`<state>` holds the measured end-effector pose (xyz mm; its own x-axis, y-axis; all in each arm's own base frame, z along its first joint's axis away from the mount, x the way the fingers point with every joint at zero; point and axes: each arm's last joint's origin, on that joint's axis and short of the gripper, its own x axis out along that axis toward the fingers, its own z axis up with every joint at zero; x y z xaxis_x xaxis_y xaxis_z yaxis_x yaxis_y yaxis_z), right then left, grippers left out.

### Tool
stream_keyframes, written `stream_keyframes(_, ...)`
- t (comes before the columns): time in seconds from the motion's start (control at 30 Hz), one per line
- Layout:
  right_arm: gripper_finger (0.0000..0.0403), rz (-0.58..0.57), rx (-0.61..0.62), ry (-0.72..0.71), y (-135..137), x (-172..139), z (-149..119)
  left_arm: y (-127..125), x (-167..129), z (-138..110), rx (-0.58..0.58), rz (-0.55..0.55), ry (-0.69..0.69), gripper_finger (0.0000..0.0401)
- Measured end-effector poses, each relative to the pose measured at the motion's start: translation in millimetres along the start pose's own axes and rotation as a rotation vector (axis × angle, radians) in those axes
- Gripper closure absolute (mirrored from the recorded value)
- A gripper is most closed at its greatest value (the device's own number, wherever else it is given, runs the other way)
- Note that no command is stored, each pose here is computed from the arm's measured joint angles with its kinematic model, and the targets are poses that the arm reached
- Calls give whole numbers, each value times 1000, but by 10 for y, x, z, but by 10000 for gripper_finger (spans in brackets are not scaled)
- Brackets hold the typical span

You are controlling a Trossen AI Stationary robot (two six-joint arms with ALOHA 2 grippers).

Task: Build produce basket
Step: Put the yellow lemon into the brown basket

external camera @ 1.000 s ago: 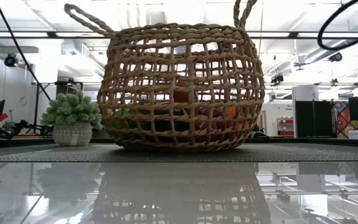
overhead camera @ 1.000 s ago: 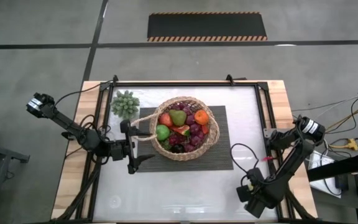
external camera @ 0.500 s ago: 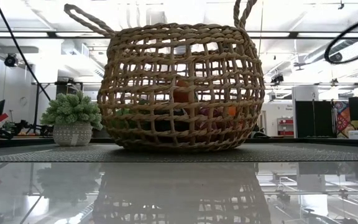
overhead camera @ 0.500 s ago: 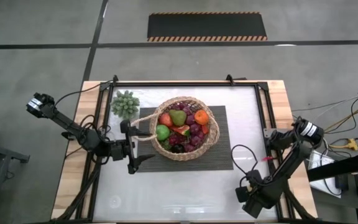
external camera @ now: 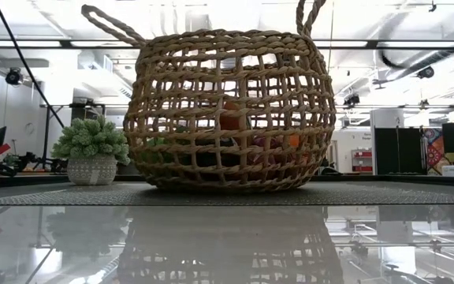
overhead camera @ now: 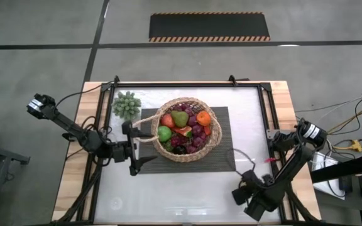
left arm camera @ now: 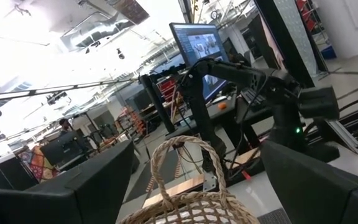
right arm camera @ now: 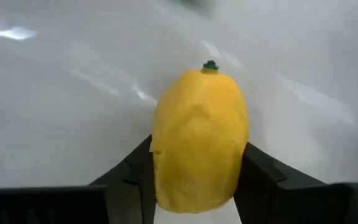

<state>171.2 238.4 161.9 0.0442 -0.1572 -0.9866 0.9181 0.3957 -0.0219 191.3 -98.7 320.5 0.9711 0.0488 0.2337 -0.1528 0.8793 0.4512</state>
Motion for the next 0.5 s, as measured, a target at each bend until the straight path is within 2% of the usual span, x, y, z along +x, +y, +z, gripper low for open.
stream_keyframes(0.1, 264, 223, -215, -245, 160, -114, 34, -27, 15, -15, -4, -11, 1, 65)
stream_keyframes(0.2, 264, 434, -453, -638, 366, -264, 47, -104, 50, -47, -35, -82, -17, 65)
stream_keyframes(0.27, 264, 449, -603, -883, 487, -342, 72, -177, 77, -73, -57, -159, -43, 65)
stream_keyframes(0.33, 263, 404, -731, -1034, 610, -401, 116, -268, 115, -110, -73, -240, -62, 65)
stream_keyframes(0.43, 256, 326, -867, -1174, 809, -443, 233, -411, 195, -152, -118, -337, -112, 65)
stream_keyframes(0.5, 255, 297, -932, -1229, 939, -428, 316, -494, 274, -159, -139, -346, -153, 65)
